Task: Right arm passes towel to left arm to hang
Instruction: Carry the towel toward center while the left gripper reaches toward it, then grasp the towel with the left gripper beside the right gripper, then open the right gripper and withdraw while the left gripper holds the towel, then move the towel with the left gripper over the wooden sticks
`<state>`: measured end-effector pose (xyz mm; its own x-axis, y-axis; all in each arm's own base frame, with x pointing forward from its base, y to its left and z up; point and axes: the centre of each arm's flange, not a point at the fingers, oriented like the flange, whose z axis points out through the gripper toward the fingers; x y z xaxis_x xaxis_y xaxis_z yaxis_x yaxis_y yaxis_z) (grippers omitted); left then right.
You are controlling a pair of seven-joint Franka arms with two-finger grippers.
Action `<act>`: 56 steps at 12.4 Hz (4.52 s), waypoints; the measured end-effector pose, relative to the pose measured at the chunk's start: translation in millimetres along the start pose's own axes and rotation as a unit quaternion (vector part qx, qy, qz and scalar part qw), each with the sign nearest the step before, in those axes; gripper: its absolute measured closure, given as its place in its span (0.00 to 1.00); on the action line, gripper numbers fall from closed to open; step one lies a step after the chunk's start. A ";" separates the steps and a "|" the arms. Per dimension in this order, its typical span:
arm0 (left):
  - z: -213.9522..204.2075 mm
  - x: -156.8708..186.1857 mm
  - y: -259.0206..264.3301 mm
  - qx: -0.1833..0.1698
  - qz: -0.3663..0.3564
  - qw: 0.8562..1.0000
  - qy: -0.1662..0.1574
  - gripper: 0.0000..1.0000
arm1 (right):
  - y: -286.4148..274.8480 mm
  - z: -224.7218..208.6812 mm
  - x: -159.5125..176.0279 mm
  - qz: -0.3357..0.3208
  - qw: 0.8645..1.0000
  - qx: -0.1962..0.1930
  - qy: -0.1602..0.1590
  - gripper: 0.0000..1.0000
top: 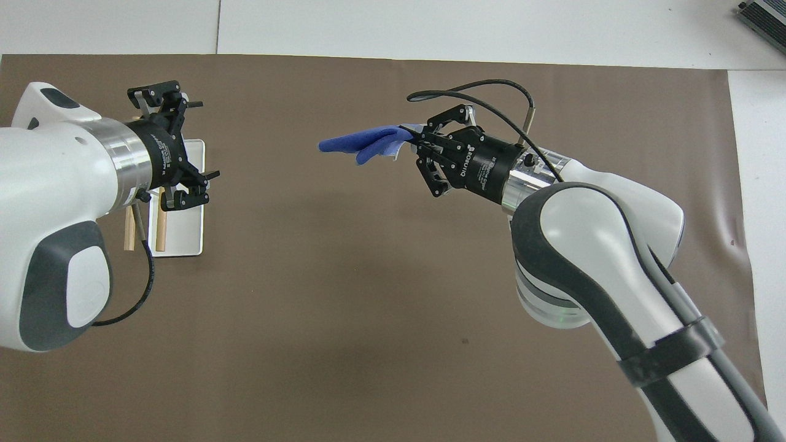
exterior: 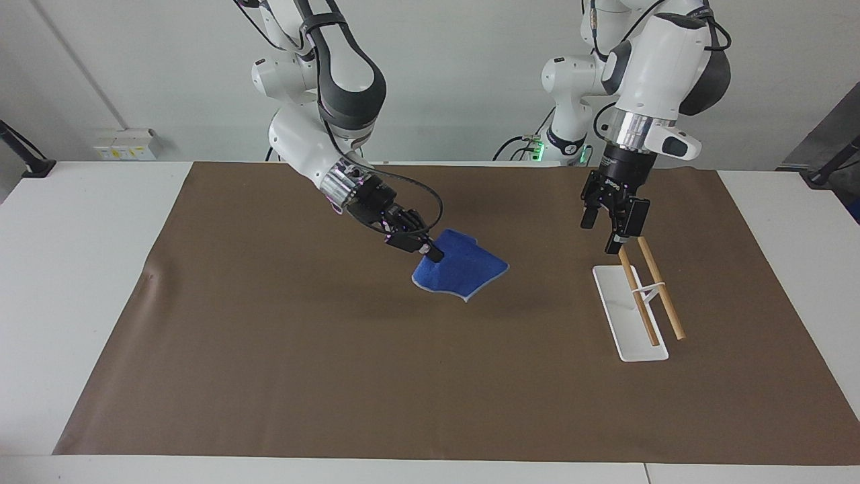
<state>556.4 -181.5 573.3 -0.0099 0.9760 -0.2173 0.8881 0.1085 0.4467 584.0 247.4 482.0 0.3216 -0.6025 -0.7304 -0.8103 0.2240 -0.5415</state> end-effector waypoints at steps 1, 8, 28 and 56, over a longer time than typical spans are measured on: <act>8.7 -6.5 -2.1 -0.006 -0.015 1.000 -0.007 0.00 | 5.2 5.9 -9.5 -0.004 1.000 -0.003 -0.002 0.96; 62.0 -64.4 -21.9 -0.025 -0.053 0.996 -0.068 0.02 | 26.8 26.4 -36.6 -0.020 1.000 -0.006 0.003 0.96; 80.2 -86.7 -49.8 0.020 -0.007 0.997 -0.069 0.35 | 33.8 31.5 -32.4 -0.086 0.996 -0.001 0.005 0.96; 95.5 132.6 42.1 0.003 0.260 0.965 0.034 0.98 | -89.0 -129.3 123.1 -0.635 0.618 -0.436 0.159 0.00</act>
<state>636.3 -65.5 480.4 0.4068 0.9088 0.0930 0.7838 -0.3995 0.4754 632.3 54.3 494.1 0.9689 -0.0200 0.2466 -0.0048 -0.9980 -0.0622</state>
